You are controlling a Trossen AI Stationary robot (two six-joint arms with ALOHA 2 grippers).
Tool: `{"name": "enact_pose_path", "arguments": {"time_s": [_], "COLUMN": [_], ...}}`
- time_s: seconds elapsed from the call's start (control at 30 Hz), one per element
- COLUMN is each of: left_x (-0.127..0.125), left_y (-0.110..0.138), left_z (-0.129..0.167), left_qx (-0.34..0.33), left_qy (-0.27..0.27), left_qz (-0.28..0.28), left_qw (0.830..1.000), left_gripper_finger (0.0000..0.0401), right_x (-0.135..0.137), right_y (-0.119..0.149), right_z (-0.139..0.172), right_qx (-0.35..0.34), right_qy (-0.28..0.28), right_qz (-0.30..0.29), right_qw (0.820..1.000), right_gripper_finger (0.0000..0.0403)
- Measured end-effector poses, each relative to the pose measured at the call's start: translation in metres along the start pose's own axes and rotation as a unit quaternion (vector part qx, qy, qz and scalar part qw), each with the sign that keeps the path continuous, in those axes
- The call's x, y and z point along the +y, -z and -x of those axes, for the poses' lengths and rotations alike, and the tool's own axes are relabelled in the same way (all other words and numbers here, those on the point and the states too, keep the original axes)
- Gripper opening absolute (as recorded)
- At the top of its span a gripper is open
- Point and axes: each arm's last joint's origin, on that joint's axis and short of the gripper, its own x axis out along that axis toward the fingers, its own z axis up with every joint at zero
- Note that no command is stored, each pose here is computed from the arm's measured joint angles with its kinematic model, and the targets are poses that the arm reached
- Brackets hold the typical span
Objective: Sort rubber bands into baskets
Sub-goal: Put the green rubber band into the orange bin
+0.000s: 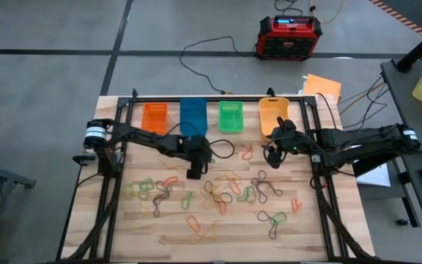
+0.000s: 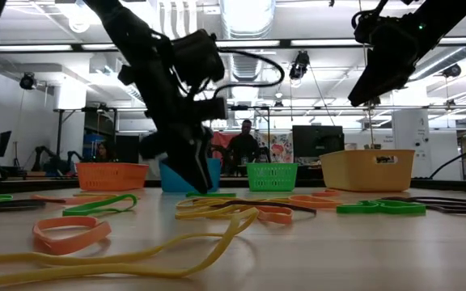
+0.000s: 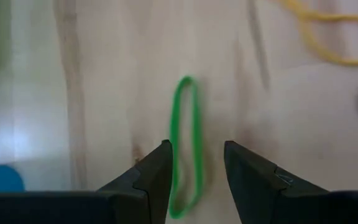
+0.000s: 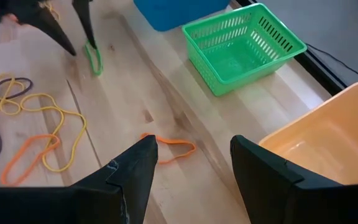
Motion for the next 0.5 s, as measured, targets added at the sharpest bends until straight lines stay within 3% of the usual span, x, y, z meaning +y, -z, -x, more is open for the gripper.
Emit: {"name": "enact_pose_path", "arguments": {"time_s": [0.3, 0.5], "left_x": [0.0065, 0.0076], "left_y": [0.0044, 0.0055], "left_z": [-0.0096, -0.0117], "left_qx": [0.012, 0.011], "left_qy": [-0.018, 0.000], "left_qz": [0.009, 0.008], "left_qw": [1.000, 1.000], "left_gripper_finger": [0.0122, 0.0060], "right_x": [0.0000, 0.0000], "right_y": [0.0001, 0.0001], "right_z": [-0.0001, -0.0001], "right_qx": [0.000, 0.000], "right_qy": [0.000, 0.000], "right_qz": [-0.001, -0.002], "right_qw": [1.000, 1.000], "right_gripper_finger": [0.0199, 0.0199]}}
